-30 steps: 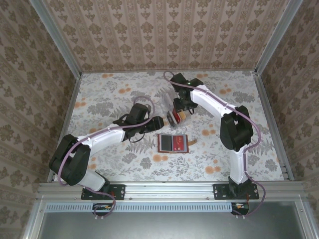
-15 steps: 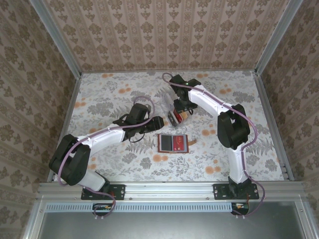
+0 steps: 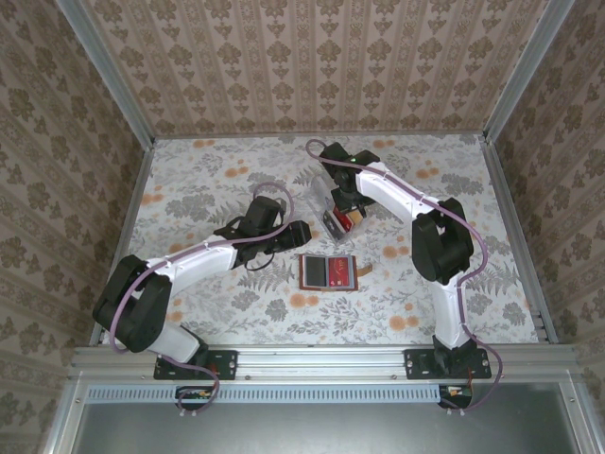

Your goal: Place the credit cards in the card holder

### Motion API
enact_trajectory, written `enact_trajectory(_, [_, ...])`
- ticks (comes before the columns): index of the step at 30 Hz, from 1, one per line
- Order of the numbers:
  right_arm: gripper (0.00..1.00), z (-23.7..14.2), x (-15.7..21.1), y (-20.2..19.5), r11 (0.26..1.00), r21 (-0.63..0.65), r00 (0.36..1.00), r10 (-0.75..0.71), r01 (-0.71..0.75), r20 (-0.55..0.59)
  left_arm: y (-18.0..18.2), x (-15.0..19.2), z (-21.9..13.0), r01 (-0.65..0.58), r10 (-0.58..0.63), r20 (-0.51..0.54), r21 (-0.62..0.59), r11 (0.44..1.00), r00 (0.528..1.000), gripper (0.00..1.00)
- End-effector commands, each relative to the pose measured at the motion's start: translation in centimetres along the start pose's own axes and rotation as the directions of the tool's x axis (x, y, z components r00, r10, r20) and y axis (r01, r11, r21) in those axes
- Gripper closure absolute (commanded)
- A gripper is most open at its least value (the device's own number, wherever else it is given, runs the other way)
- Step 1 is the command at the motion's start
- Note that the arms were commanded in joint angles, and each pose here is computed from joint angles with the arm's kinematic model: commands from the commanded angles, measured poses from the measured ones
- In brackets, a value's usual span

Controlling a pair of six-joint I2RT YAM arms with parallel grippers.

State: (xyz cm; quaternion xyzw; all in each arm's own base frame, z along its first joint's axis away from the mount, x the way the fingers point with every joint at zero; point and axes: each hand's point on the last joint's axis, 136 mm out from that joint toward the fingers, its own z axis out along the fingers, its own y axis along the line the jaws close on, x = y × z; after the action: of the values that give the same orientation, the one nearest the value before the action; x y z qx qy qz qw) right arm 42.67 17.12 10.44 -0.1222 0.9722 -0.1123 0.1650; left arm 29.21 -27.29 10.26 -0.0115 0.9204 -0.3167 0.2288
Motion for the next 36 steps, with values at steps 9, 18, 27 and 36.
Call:
enact_trajectory(9, [0.58,-2.2,-0.4,-1.8,0.997,0.069,0.999,-0.021,0.018,0.040,-0.5,-0.5,0.0,0.012,-0.012,0.007,0.017,1.000,1.000,0.29])
enact_trajectory(18, [0.59,-2.6,-0.6,-2.4,0.994,0.104,0.998,-0.026,0.020,0.057,-0.4,-0.2,0.2,0.014,-0.014,0.000,0.013,1.000,1.000,0.29])
enact_trajectory(27, [0.60,-3.1,-0.8,-2.3,0.993,0.111,0.997,-0.035,0.027,0.071,-0.3,-0.2,0.3,0.015,-0.015,-0.001,0.011,1.000,1.000,0.29])
enact_trajectory(36, [0.64,-2.9,-0.7,-1.9,0.992,0.116,0.996,-0.052,0.044,0.067,-0.5,0.0,0.6,0.015,-0.015,-0.016,0.017,1.000,1.000,0.29])
